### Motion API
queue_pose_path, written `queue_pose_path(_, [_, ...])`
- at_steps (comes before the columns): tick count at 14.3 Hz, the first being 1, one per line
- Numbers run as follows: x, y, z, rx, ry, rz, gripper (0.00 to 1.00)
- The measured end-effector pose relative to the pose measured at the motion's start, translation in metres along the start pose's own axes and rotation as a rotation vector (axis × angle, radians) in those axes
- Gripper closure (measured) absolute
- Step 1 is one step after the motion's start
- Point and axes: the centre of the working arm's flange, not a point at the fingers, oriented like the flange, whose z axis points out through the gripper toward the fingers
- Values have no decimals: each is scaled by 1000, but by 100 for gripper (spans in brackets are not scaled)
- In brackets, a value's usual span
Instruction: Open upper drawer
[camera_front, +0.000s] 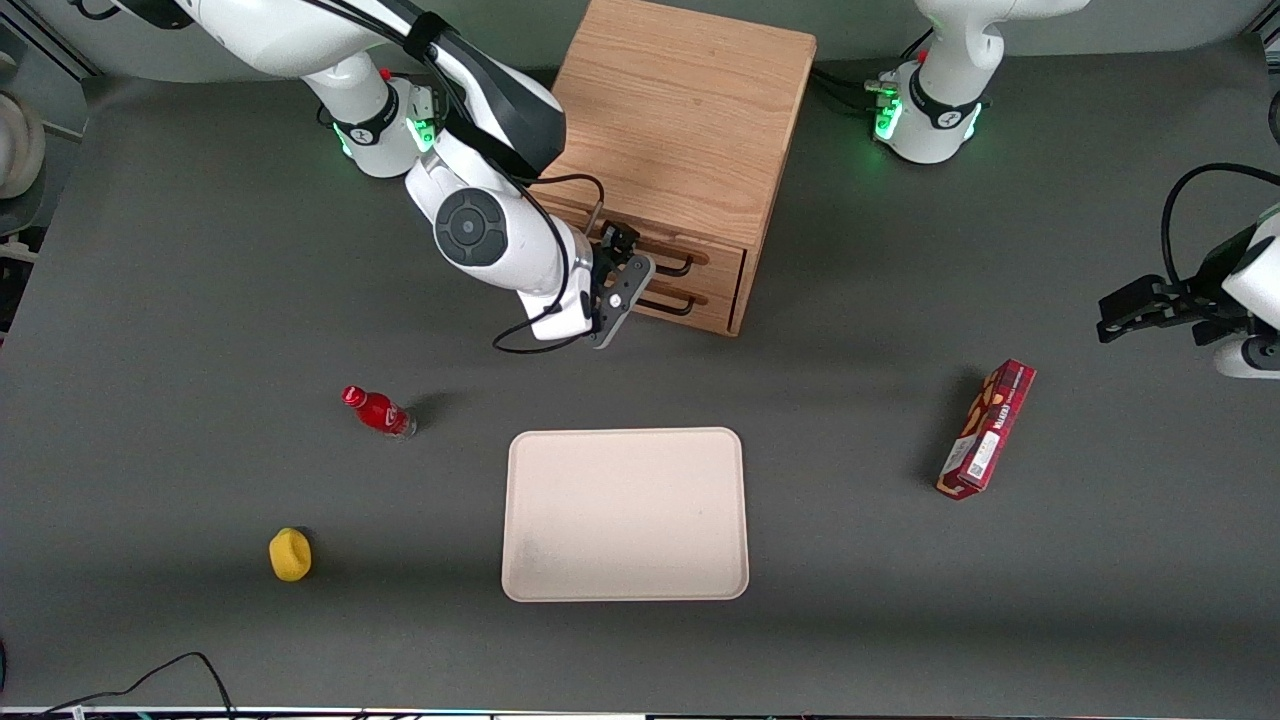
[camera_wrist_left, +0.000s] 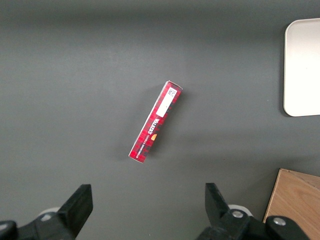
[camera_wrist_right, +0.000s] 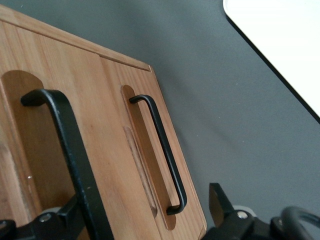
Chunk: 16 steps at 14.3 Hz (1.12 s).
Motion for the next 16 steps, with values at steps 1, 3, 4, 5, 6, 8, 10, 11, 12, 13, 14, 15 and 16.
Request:
queue_pose_path(1, [2,5,-2,-7,8,2,0])
queue_pose_path(3, [6,21,-5,-24,26,11,0])
queue_pose_path(4, [9,30,-7,-31,31,13,0])
queue_pose_path(5, [12,37,-8,-30,38,18,0])
queue_pose_path(6, [14,44,-11,-29,42,24,0])
queue_pose_path(8, [19,60,-17,-33,37,33,0])
queue_pose_path(10, [26,74,-23,-33,32,37,0])
queue_pose_path(11, [29,82,-25,-32,35,42,0])
queue_pose_path(12, [31,91,-27,-33,37,51,0])
queue_pose_path(13, [32,100,-30,-33,41,61,0])
queue_pose_path(14, [33,108,-32,-30,40,70,0])
queue_pose_path(15, [35,114,-34,-30,38,74,0])
queue_pose_path(16, [36,119,-35,-28,33,77,0])
